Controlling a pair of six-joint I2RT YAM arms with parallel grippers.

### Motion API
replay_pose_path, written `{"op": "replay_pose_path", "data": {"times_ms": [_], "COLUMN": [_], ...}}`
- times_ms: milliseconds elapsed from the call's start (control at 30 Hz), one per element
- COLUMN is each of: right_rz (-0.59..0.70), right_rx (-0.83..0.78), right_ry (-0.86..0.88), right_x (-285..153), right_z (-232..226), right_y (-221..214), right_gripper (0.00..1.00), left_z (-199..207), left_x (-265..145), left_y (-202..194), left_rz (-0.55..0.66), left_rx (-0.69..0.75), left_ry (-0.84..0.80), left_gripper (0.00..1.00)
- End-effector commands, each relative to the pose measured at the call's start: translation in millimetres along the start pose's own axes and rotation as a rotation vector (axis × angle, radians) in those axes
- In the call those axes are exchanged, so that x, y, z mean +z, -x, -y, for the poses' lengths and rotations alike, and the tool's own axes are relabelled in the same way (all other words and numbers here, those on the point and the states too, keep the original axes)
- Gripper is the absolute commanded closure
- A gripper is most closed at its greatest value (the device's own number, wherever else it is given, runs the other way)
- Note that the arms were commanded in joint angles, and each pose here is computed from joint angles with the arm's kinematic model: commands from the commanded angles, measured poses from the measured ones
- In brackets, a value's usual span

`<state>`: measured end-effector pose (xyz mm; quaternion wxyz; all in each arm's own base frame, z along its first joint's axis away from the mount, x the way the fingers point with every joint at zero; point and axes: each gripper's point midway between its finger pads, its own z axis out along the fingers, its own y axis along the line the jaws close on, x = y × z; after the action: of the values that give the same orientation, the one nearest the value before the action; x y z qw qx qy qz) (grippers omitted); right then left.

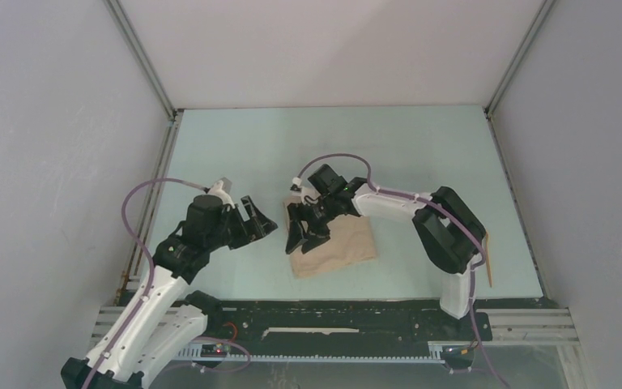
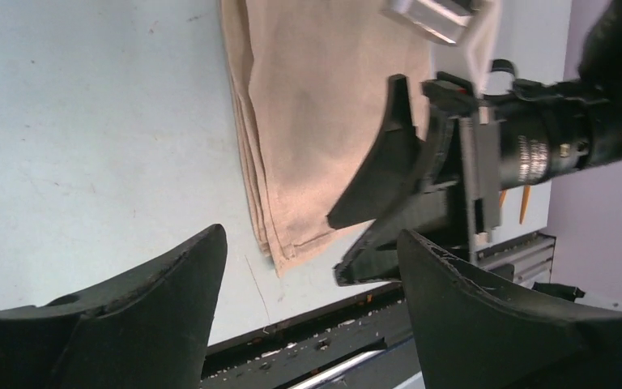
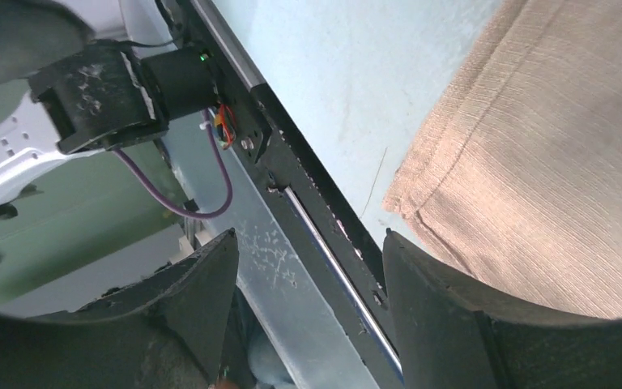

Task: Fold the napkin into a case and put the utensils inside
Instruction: Smooth out the square-folded napkin at the center of the board.

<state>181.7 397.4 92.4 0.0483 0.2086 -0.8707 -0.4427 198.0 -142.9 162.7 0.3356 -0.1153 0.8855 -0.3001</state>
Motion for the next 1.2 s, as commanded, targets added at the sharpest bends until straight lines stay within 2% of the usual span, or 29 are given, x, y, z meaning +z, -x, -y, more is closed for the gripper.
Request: {"op": "replay_pose_path", "data": {"times_ms": [0,100,233,333,367,467,767,933,1067,1167], "right_rz": [0.138,0.231,0.304,0.326,0.335,0.349,0.373,0.381,0.375,0.373], "right_rx": [-0.004,0.023,0.042,0.063,0.074,0.086,0.069,0.067,0.068,0.069], "right_ry": [0.015,-0.129,-0.421,-0.474,-0.463,-0.438,-0.397,-0.368,-0.362,-0.356], "right_x": [-37,-64,-104,-121,-125,-132,-146,-146,-143,-142], "right_z": [-12,16,66,87,91,98,103,101,103,102], "right_y": [18,20,3,-13,-16,-23,-26,-26,-26,-26], "right_gripper": [0.26,0.26,0.26,0.26,0.26,0.26,0.26,0.27,0.28,0.28], "left_z": [-4,-2,-4,-9,-13,-29,-25,-33,-36,-38], "left_x": [8,24,54,80,89,120,170,184,190,193], "left_y": [14,15,16,26,30,36,56,54,50,49], "left_rz": [0.048,0.015,-0.044,-0.041,-0.038,-0.055,-0.109,-0.148,-0.168,-0.173], "left_rx": [-0.004,0.008,0.019,0.027,0.029,0.033,0.125,0.139,0.136,0.135], "left_ry": [0.021,0.015,0.031,0.066,0.092,0.174,0.187,0.214,0.217,0.222], "left_gripper": [0.16,0.2,0.33,0.49,0.5,0.49,0.35,0.38,0.47,0.44]}}
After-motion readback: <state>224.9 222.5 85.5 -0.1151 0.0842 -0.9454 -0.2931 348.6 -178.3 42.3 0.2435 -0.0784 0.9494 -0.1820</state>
